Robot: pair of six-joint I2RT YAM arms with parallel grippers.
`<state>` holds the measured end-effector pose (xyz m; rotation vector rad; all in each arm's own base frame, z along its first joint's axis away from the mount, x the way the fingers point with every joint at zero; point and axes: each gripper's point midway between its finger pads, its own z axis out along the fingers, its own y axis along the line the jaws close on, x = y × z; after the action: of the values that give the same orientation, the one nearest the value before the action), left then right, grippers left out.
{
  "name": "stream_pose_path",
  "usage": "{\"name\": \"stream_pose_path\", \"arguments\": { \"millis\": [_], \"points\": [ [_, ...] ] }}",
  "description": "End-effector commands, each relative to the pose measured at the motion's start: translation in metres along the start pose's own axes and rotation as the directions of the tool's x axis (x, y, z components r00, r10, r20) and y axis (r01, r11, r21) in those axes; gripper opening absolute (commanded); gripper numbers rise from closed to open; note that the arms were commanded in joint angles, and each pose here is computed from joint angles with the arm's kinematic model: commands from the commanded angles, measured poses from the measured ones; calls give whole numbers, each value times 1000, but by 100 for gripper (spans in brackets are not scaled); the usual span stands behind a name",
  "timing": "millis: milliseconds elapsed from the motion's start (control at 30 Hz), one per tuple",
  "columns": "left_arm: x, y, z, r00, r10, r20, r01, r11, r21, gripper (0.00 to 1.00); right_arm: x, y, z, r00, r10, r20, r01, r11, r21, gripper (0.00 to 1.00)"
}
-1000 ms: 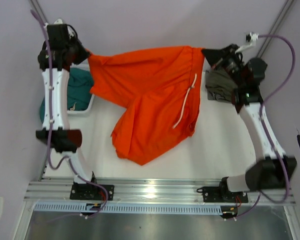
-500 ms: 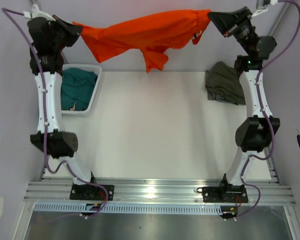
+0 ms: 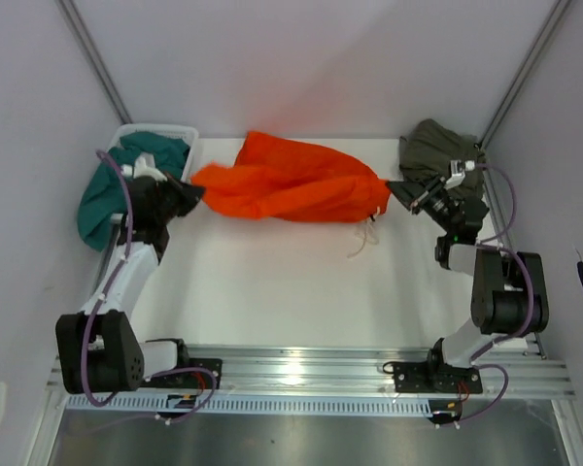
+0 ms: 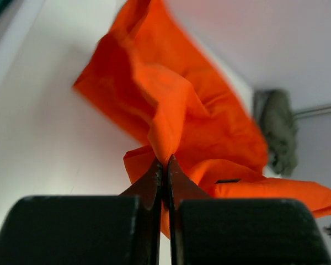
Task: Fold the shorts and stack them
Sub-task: Flatten the shorts out
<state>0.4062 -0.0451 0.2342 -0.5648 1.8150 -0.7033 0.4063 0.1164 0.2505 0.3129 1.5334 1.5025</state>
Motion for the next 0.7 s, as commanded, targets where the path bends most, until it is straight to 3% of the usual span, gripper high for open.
{"name": "stream_pose_path", "arguments": {
  "millis": [0, 133, 167, 200, 267, 300, 333, 367, 400, 467, 567, 667],
  "points": [
    [-24, -27, -47, 979, 65, 195, -84, 992, 90, 0, 13, 113, -34, 906, -399, 139, 423, 857, -296, 0],
    [-17, -20, -95, 957, 83, 277, -102, 993, 54, 1, 42, 118, -59, 886, -443, 136, 464, 852, -244, 0],
    [-12, -17, -103, 960, 88, 265, -102, 994, 39, 5, 46, 118, -62, 857, -494, 146, 515, 827, -224, 0],
    [-12, -22, -116, 953, 100, 286, -119, 992, 49, 5, 54, 108, -65, 871, -479, 108, 491, 852, -181, 0],
    [1, -14, -123, 966, 98, 240, -107, 994, 23, 9, 67, 125, -80, 834, -536, 129, 551, 817, -171, 0],
    [5, -14, -128, 967, 115, 230, -124, 992, 26, 11, 75, 107, -82, 831, -550, 87, 556, 826, -94, 2],
    [10, -11, -129, 971, 113, 209, -120, 993, 20, 15, 86, 124, -92, 802, -588, 109, 598, 794, -112, 7],
    [17, -7, -129, 976, 111, 186, -116, 993, 16, 32, 90, 124, -97, 791, -603, 108, 612, 786, -91, 25],
    [23, -3, -131, 979, 116, 165, -118, 993, 8, 43, 94, 107, -102, 789, -609, 79, 612, 791, -16, 34],
    [35, 4, -135, 981, 111, 158, -114, 993, 11, 62, 106, 119, -117, 765, -636, 106, 641, 767, -29, 52],
    [34, -2, -150, 972, 111, 207, -122, 992, 44, 72, 112, 120, -136, 740, -661, 127, 666, 746, 0, 54],
    [23, -11, -171, 955, 130, 267, -148, 988, 46, 74, 114, 123, -147, 732, -669, 131, 672, 740, 25, 51]
  ]
}}
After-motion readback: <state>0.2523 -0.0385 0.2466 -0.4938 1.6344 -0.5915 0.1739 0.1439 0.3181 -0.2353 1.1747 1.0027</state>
